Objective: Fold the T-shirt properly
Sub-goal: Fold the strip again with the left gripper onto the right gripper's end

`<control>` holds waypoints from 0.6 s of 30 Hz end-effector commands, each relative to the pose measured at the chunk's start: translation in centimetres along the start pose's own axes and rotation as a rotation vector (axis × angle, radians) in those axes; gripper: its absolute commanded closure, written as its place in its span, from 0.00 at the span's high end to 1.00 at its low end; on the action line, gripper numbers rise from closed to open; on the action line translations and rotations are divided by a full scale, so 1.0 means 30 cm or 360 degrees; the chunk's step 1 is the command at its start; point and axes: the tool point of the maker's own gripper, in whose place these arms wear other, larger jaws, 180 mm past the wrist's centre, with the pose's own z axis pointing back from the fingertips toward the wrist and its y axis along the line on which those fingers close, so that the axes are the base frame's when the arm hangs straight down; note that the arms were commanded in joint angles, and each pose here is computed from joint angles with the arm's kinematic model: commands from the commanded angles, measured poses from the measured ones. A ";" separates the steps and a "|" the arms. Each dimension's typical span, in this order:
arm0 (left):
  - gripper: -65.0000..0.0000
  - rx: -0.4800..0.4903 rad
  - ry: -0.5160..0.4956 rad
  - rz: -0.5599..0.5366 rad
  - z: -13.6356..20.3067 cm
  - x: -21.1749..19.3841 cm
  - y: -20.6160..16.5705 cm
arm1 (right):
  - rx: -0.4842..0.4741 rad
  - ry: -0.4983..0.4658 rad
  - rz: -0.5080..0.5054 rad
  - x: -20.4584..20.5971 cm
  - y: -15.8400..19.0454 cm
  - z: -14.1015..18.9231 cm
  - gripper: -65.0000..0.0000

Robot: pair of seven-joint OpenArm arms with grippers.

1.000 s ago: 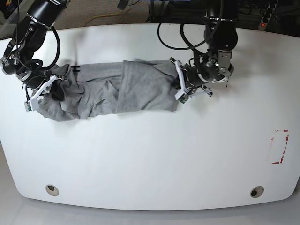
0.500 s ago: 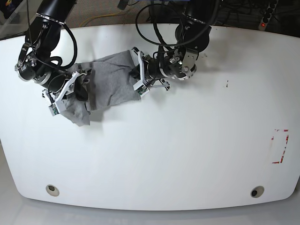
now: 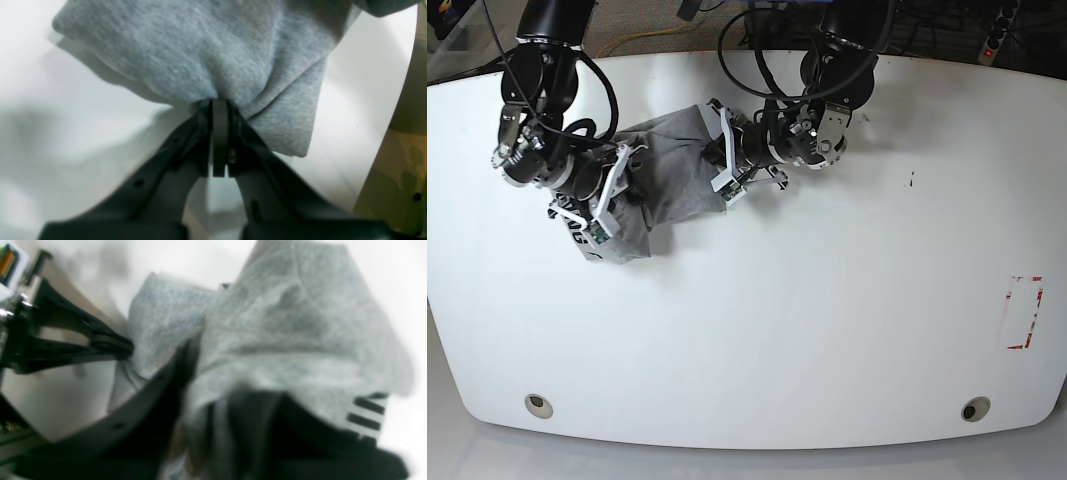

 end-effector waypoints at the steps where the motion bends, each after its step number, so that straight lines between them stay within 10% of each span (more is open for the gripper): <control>1: 0.00 0.0019 0.0009 -0.0021 0.001 0.013 0.007 | -0.0047 -0.0021 0.0120 0.046 0.008 0.010 0.45; 7: 0.00 0.0033 -0.0016 -0.0040 0.005 0.043 0.023 | 0.0025 -0.0013 0.0278 0.047 0.134 0.019 0.94; 18: 0.00 0.0144 -0.0151 -0.0037 0.079 0.127 0.098 | 0.0150 -0.0290 0.0003 0.075 0.114 0.121 0.95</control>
